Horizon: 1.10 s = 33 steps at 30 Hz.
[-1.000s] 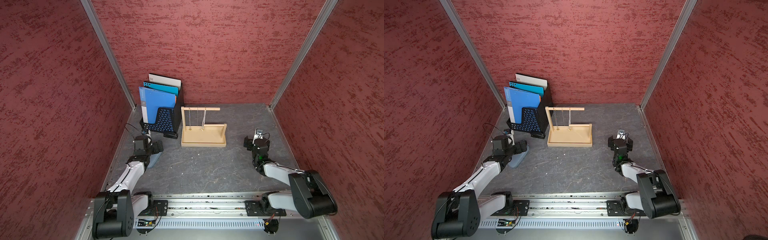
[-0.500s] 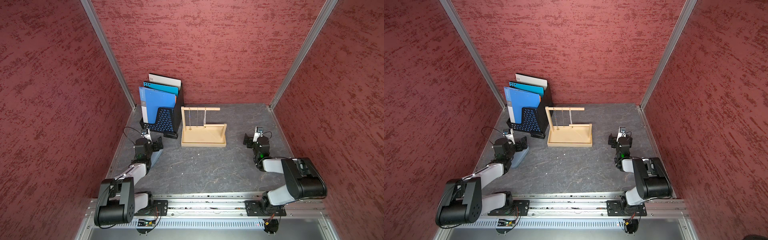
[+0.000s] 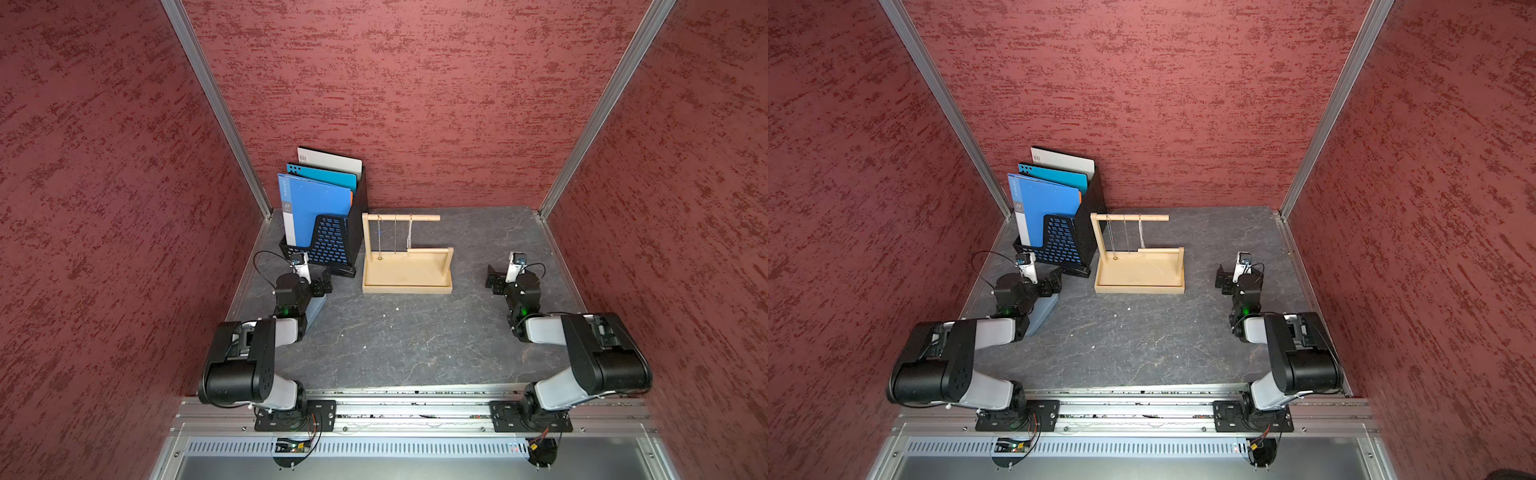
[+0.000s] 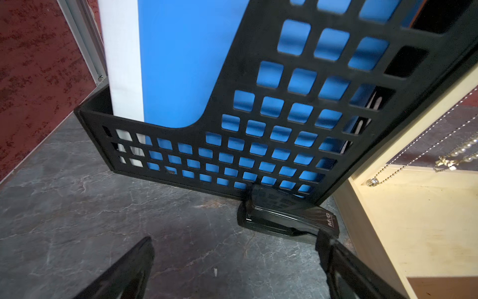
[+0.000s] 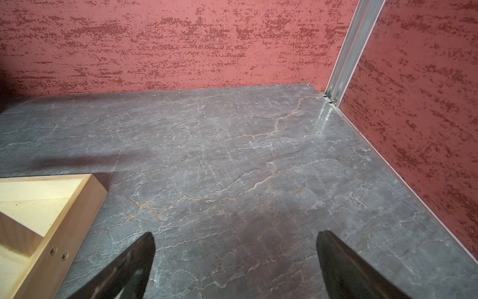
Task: Hang the necklace on the jewelry display stand
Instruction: Reset both arms
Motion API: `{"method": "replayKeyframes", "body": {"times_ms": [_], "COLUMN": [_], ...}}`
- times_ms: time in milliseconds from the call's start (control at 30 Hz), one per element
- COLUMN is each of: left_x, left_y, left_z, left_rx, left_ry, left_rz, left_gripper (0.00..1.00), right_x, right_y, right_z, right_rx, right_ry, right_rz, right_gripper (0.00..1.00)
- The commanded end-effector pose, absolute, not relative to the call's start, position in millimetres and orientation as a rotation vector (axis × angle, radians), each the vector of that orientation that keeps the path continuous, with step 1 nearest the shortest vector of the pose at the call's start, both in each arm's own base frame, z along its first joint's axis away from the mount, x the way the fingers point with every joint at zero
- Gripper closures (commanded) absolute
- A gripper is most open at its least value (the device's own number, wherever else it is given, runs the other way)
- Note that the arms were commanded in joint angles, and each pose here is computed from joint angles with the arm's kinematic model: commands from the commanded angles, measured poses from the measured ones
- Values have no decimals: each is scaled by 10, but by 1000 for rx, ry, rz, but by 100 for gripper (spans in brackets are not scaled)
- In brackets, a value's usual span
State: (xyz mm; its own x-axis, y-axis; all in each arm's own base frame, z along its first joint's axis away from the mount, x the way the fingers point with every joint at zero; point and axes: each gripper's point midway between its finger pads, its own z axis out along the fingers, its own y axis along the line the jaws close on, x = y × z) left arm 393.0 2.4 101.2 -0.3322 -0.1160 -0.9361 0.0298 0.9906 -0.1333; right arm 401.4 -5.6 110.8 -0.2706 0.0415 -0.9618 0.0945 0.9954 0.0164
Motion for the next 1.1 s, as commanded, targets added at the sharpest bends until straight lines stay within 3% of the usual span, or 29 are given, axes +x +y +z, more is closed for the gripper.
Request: {"method": "replayKeyframes", "body": {"times_ms": [0,1067], "left_x": [4014,4016], "left_y": [14,2], "left_z": [1141,1148], "left_rx": [-32,-30], "left_ry": [1842,1834], "left_rz": [-137,-125], "left_gripper": [1,1], "right_x": [4038,4053], "right_y": [-44,-39], "right_z": [1175,1172], "right_rx": [90,88], "right_ry": [1816,1819], "right_rz": [-38,-38], "right_gripper": [1,1]}}
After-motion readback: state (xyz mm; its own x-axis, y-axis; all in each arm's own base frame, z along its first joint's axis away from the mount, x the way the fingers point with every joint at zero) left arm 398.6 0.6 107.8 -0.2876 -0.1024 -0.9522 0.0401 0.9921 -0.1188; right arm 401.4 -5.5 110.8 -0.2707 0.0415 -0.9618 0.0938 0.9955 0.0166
